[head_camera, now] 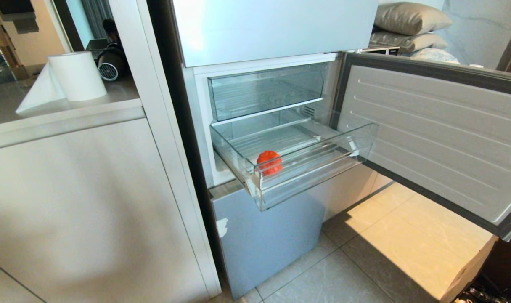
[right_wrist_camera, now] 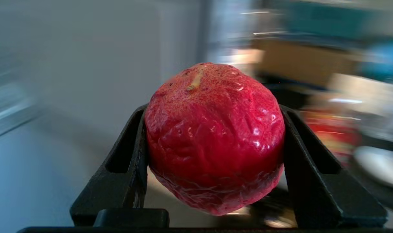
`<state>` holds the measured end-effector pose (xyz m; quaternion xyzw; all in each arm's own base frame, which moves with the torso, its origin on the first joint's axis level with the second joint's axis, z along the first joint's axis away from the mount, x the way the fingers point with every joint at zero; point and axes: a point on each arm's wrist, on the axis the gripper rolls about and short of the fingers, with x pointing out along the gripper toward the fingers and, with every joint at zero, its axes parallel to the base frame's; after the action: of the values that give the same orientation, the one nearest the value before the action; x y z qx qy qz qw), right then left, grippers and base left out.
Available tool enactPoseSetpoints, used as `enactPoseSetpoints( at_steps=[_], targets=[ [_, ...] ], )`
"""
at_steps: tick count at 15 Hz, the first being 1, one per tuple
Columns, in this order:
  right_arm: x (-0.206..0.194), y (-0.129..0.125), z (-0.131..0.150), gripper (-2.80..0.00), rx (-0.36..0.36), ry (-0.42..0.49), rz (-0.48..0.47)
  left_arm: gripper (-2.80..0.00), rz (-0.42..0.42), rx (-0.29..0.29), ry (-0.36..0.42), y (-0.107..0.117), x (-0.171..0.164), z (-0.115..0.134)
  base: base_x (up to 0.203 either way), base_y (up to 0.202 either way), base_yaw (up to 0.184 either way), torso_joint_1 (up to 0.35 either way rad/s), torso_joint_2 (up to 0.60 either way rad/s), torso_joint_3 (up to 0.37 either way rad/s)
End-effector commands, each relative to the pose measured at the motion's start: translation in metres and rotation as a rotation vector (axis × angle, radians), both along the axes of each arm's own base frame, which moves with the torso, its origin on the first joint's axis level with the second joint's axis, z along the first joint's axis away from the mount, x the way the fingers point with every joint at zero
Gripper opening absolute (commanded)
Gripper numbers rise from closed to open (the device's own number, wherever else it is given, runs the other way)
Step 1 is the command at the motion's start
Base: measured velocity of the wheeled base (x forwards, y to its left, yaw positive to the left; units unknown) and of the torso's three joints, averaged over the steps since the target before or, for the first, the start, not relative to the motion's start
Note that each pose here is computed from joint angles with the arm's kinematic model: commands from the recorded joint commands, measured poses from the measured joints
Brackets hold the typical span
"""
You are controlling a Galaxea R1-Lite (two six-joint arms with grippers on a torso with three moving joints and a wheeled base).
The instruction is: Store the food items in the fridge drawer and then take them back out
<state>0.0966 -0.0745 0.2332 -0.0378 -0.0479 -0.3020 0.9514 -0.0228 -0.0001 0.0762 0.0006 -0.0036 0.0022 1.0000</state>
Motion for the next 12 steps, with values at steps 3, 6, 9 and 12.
enactPoseSetpoints(
  at_steps=[3,6,9,12],
  targets=[
    [-0.071,0.07,-0.037,-2.8,-0.026,-0.017,0.446,-2.8,0.001,0.0,0.0,0.0,0.0,0.0,0.0,0.0,0.0,0.0,0.0,0.0],
    [-0.103,0.076,-0.094,-2.8,-0.006,0.076,0.575,-2.8,0.0,0.0,0.0,0.0,0.0,0.0,0.0,0.0,0.0,0.0,0.0,0.0],
    [-0.117,0.075,-0.144,-2.8,-0.032,0.107,0.595,-2.8,0.0,0.0,0.001,0.0,0.0,0.0,0.0,0.0,0.0,0.0,0.0,0.0],
    [-0.119,0.075,-0.159,-2.8,0.005,0.131,0.604,-2.8,0.0,0.0,0.001,0.0,0.0,0.0,0.0,0.0,0.0,0.0,0.0,0.0]
  ],
)
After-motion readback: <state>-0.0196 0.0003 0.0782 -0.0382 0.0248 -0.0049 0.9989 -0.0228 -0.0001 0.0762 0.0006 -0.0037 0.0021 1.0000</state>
